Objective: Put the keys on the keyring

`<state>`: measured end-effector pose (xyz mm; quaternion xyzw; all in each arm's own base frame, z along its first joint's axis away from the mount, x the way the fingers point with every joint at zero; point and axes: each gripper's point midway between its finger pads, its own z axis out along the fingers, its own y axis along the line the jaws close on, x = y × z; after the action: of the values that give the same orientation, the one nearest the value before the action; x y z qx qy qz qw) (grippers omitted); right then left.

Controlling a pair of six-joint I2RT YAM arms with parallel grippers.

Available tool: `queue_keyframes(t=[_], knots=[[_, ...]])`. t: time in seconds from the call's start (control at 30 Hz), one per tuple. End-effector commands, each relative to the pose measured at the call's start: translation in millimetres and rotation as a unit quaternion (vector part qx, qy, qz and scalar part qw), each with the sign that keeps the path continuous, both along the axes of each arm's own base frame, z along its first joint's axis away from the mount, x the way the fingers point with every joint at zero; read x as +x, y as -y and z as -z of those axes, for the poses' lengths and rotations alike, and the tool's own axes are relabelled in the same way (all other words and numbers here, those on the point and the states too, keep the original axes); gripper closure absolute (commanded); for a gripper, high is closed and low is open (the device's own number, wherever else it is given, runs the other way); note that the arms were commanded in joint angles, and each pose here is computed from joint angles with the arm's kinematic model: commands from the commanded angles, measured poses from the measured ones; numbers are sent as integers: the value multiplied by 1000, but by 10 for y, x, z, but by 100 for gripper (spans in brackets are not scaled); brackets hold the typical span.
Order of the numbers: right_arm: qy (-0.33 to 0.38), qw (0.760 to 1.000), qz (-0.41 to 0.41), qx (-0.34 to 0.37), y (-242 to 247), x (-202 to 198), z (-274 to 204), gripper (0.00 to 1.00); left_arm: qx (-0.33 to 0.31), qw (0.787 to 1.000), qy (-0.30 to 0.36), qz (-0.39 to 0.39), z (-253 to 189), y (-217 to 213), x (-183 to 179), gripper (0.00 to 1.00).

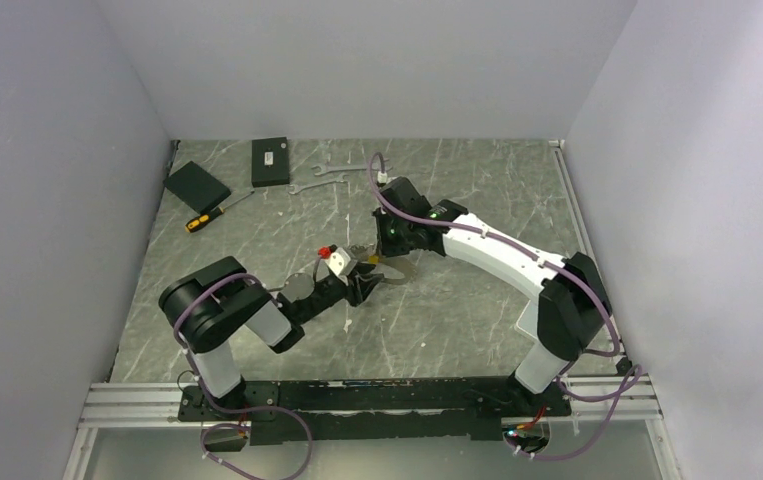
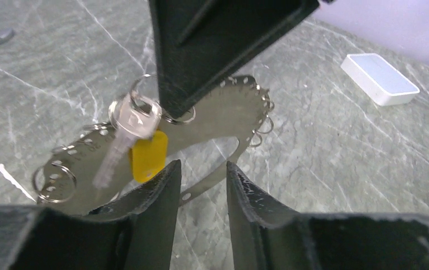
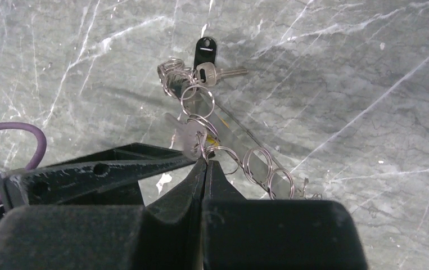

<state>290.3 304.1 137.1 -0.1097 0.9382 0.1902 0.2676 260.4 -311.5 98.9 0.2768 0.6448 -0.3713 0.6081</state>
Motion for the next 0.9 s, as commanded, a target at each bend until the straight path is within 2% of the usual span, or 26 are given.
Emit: queue_keyframes(t=[0.0, 0.17, 0.47, 0.63, 0.87], knots=[[21, 1000, 2, 20, 49, -31, -308, 100, -51, 997, 53, -34, -442, -25, 126, 55], [28, 999, -1, 33, 54, -52, -407, 100, -57, 996, 51, -37, -469, -19, 140, 48], [18, 998, -19, 52, 5, -142, -404, 100, -67, 995, 68, -40, -607, 11, 142, 50], [12, 997, -38, 63, -32, -206, -402, 100, -72, 993, 76, -52, -687, -27, 163, 56], [12, 996, -49, 78, -64, -249, -443, 100, -68, 992, 87, -57, -707, -51, 167, 74]])
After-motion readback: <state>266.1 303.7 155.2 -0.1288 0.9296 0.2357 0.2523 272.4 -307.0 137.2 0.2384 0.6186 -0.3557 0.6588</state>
